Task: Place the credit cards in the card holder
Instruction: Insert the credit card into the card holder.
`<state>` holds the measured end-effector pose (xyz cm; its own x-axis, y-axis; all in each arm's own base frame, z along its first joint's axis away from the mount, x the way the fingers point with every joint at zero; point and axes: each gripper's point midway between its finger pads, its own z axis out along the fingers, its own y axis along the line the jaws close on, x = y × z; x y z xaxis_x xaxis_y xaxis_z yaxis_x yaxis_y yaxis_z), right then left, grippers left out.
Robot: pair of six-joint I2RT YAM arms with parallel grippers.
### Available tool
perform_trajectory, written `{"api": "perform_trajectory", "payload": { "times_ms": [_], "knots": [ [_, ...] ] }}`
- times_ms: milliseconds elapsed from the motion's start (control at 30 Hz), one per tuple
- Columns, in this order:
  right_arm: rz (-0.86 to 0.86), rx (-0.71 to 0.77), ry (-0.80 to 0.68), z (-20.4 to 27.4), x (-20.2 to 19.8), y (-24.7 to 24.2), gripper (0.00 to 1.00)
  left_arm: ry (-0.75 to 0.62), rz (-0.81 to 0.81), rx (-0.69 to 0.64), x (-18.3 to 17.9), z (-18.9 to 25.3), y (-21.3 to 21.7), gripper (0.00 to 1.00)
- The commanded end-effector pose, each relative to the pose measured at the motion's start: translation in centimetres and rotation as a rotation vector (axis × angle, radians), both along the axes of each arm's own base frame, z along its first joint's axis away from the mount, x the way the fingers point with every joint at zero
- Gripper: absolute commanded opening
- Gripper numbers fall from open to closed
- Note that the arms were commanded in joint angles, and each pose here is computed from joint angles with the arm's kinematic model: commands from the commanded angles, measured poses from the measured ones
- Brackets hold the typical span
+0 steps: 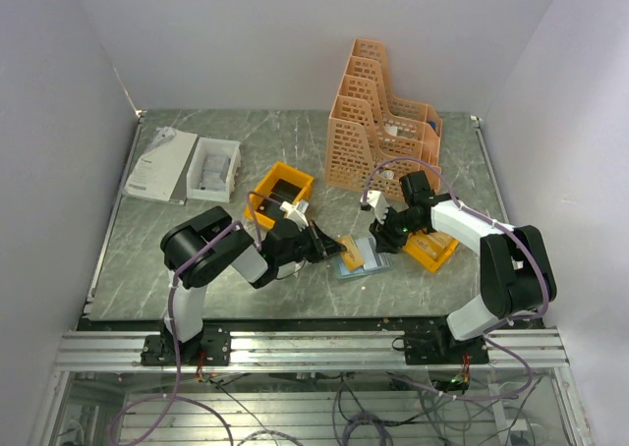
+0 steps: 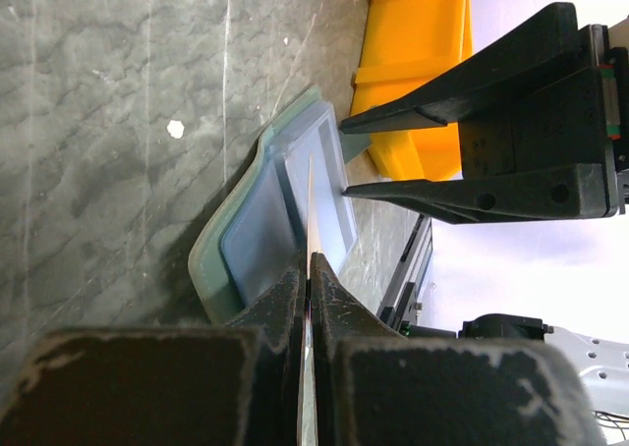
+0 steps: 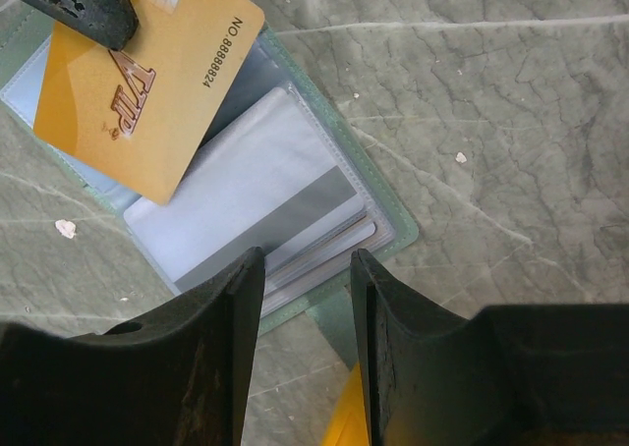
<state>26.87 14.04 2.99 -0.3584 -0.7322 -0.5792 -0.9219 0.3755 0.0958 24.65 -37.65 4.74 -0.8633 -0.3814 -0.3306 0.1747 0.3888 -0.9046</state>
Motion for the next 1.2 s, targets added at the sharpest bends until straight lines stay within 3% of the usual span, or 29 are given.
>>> {"api": "perform_trajectory", "payload": {
  "times_ms": [0, 1167],
  "knots": [
    [0.013, -0.019, 0.001, -0.1, -0.1, -0.1, 0.41, -0.023, 0.002, 0.008, 0.8, -0.3, -0.4, 0.07],
    [0.018, -0.02, -0.006, 0.1, -0.1, -0.1, 0.41, 0.144, -0.082, 0.054, -1.4, -2.2, -1.4, 0.07]
  ]
}}
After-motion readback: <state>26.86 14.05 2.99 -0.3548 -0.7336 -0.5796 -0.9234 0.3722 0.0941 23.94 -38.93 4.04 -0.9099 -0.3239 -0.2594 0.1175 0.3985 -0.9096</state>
